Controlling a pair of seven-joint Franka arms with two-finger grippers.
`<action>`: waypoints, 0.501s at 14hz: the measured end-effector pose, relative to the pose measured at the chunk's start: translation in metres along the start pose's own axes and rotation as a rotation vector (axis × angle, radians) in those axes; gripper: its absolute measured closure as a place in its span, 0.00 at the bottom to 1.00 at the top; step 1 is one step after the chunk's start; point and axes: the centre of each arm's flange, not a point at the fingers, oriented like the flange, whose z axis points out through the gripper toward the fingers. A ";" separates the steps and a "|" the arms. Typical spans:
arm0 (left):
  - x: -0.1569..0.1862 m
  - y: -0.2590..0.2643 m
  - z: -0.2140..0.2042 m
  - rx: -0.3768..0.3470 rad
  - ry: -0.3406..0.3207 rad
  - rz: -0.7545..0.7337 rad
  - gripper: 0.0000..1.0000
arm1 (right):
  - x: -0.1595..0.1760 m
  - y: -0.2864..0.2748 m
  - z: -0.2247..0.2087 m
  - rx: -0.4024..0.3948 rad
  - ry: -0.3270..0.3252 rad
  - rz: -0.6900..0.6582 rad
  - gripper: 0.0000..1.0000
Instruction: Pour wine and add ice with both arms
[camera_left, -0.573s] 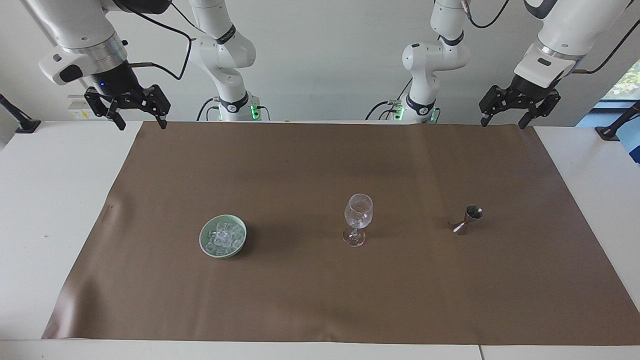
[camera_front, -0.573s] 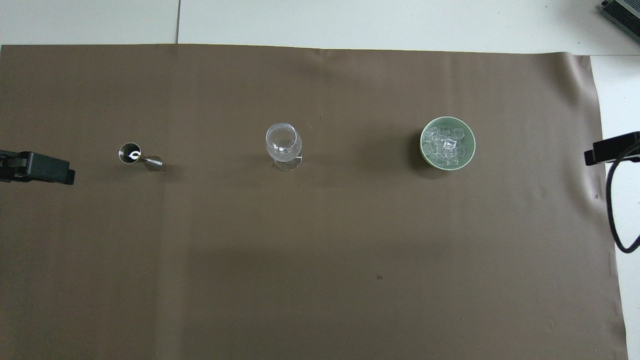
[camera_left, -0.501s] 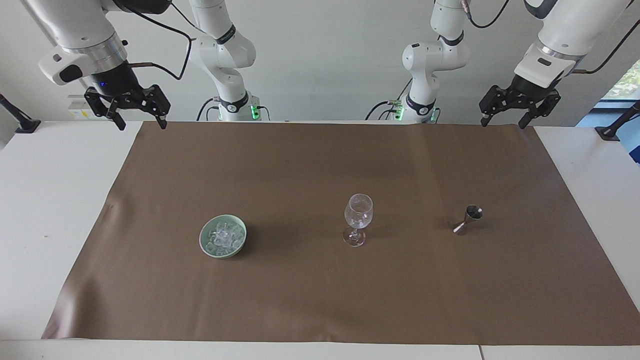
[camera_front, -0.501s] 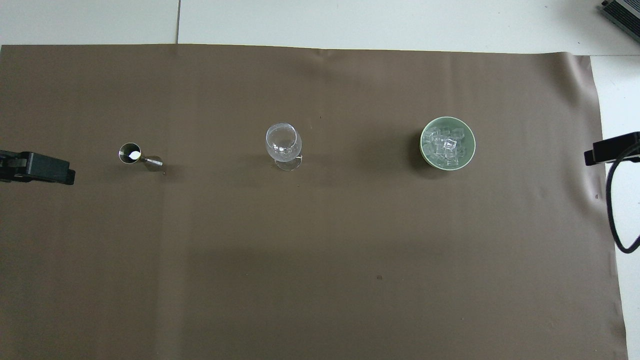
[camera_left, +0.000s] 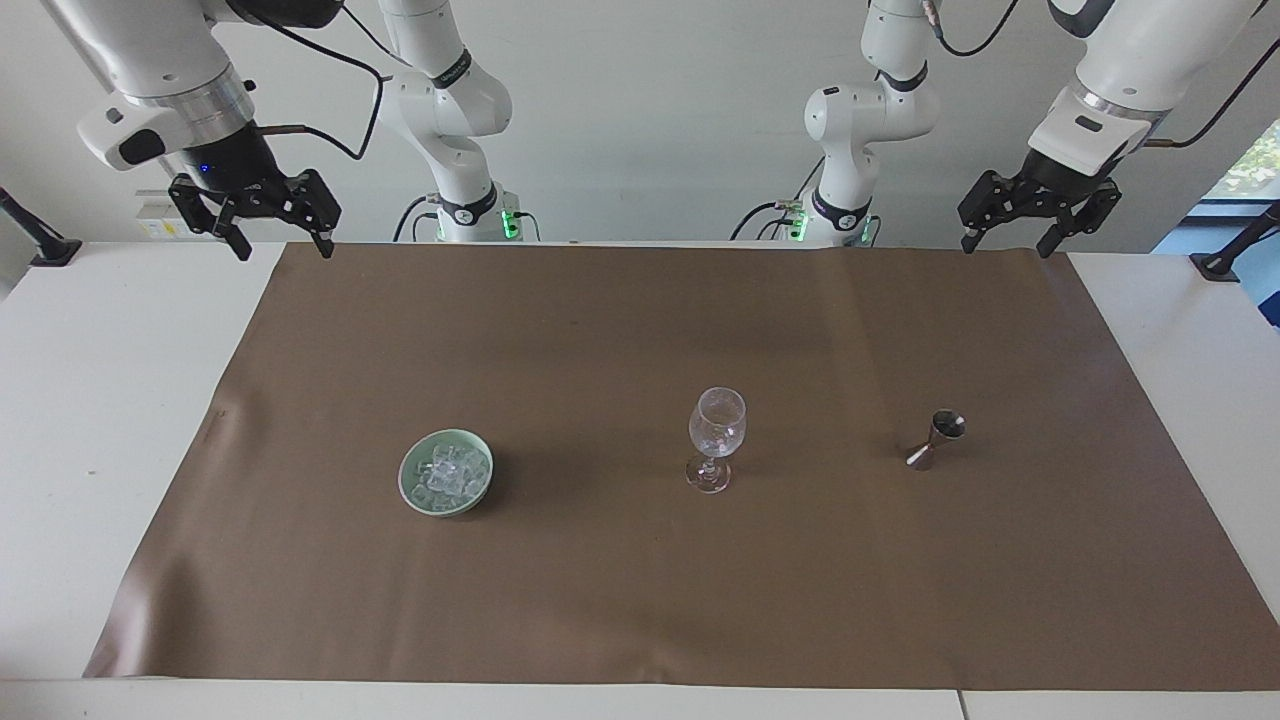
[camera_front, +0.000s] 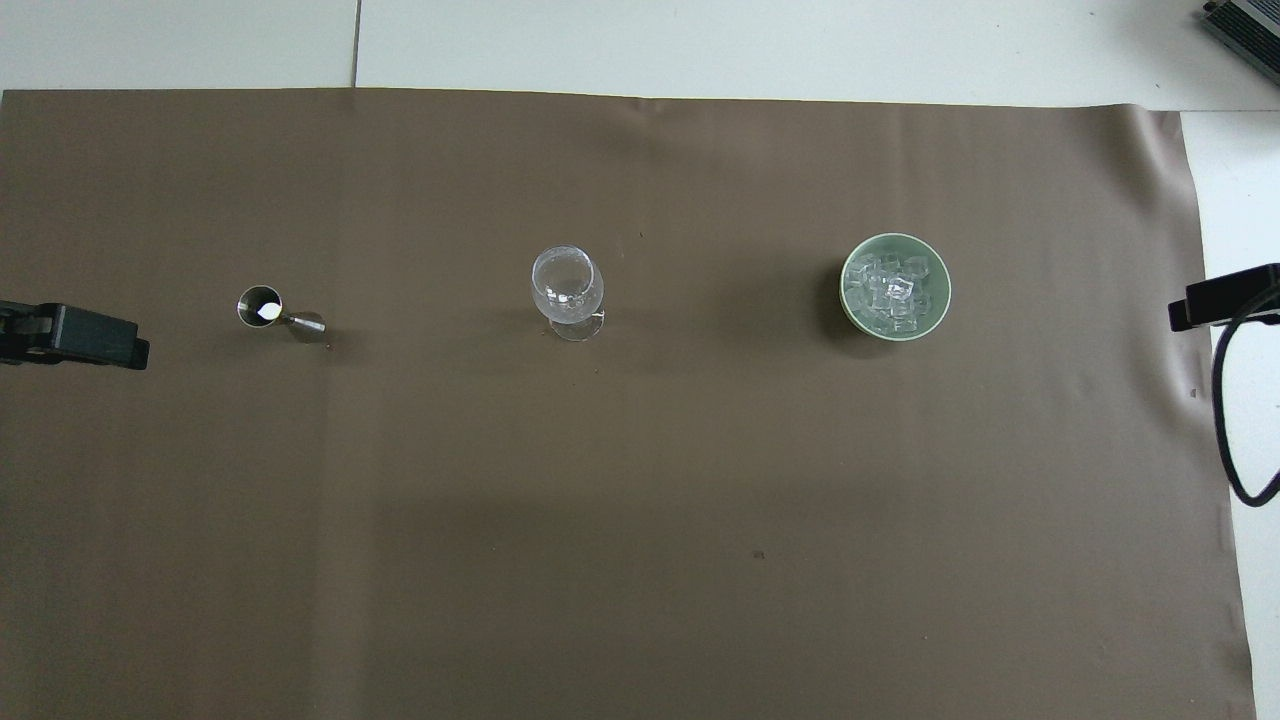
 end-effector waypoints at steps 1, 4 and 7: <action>0.000 -0.001 0.000 -0.001 -0.001 -0.002 0.00 | 0.000 0.000 0.000 0.000 0.000 0.000 0.00; 0.000 -0.003 0.000 -0.003 -0.003 -0.008 0.00 | 0.000 0.000 0.000 0.000 0.000 0.000 0.00; -0.001 -0.008 0.000 -0.006 -0.003 -0.019 0.00 | 0.000 0.000 0.000 0.000 0.000 0.000 0.00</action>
